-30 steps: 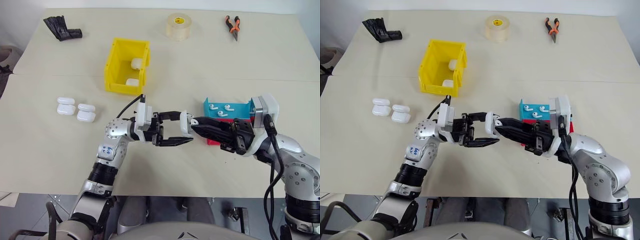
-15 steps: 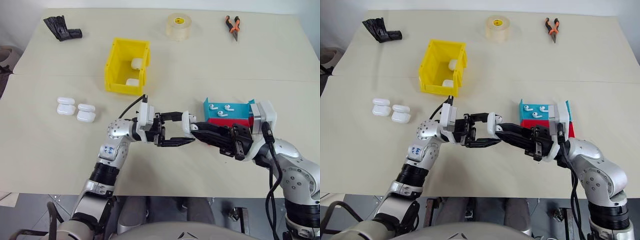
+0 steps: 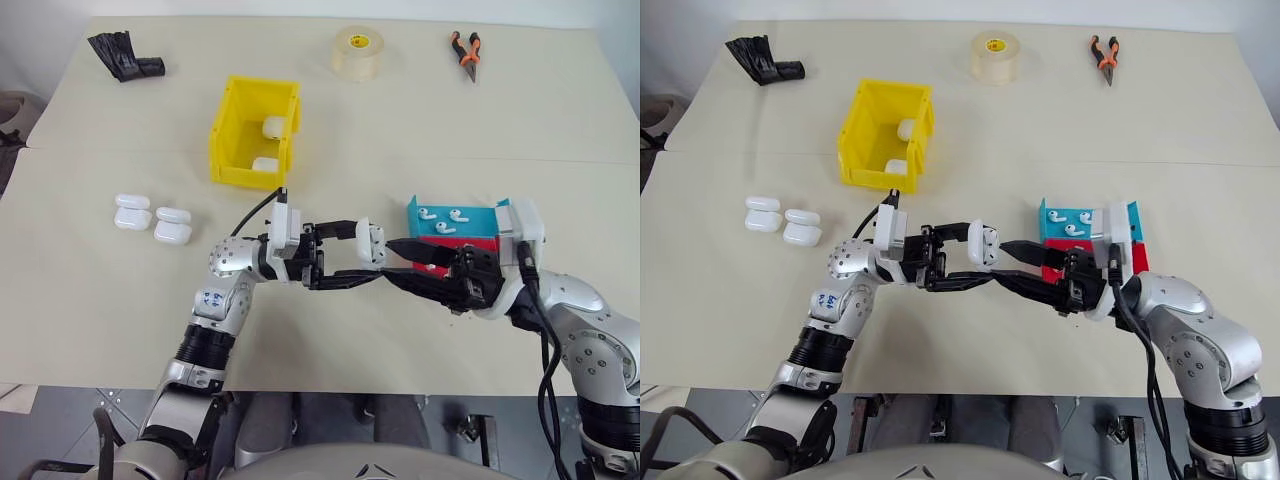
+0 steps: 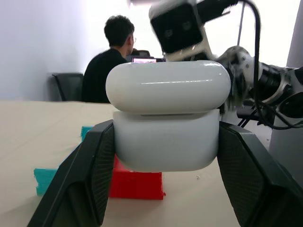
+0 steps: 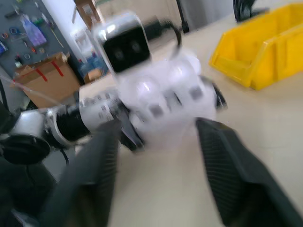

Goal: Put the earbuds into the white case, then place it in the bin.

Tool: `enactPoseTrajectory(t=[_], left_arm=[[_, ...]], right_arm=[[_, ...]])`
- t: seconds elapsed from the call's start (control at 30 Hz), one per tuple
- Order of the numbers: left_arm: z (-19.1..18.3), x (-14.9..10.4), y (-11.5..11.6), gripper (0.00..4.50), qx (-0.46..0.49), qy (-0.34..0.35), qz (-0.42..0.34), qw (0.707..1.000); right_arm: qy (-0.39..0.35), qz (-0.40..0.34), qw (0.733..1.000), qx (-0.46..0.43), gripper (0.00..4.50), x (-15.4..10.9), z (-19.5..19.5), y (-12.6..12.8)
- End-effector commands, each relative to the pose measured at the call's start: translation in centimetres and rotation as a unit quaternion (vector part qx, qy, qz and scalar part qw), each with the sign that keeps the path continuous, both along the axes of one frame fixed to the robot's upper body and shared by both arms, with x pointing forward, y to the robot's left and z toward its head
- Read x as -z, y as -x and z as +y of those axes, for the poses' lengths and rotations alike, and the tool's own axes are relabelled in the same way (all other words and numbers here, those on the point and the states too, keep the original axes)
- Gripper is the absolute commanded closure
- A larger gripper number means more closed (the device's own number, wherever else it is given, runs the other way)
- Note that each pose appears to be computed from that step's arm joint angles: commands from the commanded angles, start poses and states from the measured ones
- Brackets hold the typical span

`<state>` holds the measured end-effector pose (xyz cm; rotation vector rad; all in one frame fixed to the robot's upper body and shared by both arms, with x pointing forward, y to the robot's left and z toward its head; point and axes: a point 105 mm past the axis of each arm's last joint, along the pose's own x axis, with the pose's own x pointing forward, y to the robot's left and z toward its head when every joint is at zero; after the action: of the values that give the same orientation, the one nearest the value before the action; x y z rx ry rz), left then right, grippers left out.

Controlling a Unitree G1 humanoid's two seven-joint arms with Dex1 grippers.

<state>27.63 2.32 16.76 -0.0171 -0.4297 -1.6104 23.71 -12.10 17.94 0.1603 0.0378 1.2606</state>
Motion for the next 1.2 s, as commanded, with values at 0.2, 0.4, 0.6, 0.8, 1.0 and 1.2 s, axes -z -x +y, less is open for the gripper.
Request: enactPoseTrajectory(t=[0.2, 0.4, 0.6, 0.8, 1.0, 1.2], left_arm=[[1.0, 0.6, 0.0, 1.70, -0.030, -0.155, -0.086, 0.984], [-0.1, 0.2, -0.9, 1.70, -0.055, -0.207, -0.107, 0.971], [-1.4, 0.2, -0.8, 1.70, -0.052, -0.218, -0.119, 0.967], [-1.4, 0.1, -0.8, 1.70, -0.054, -0.215, -0.122, 0.967], [-1.1, -0.7, -0.5, 1.70, -0.049, -0.184, -0.117, 0.975], [-0.1, -1.5, -0.1, 1.70, -0.045, -0.140, -0.103, 0.984]], right_arm=[[0.051, -0.042, 0.998, 0.011, 1.92, -2.7, -3.3, 0.4], [0.090, -0.081, 0.992, -0.043, 4.06, -3.4, -0.8, 0.8], [0.116, -0.091, 0.987, -0.064, 4.47, -2.9, 2.0, 0.2], [0.137, -0.090, 0.984, -0.063, 4.47, -2.4, 2.6, -0.3], [0.175, -0.067, 0.982, -0.013, 4.47, -0.9, 0.3, -1.8], [0.149, -0.073, 0.986, 0.032, 4.47, -0.7, -2.1, -2.4]])
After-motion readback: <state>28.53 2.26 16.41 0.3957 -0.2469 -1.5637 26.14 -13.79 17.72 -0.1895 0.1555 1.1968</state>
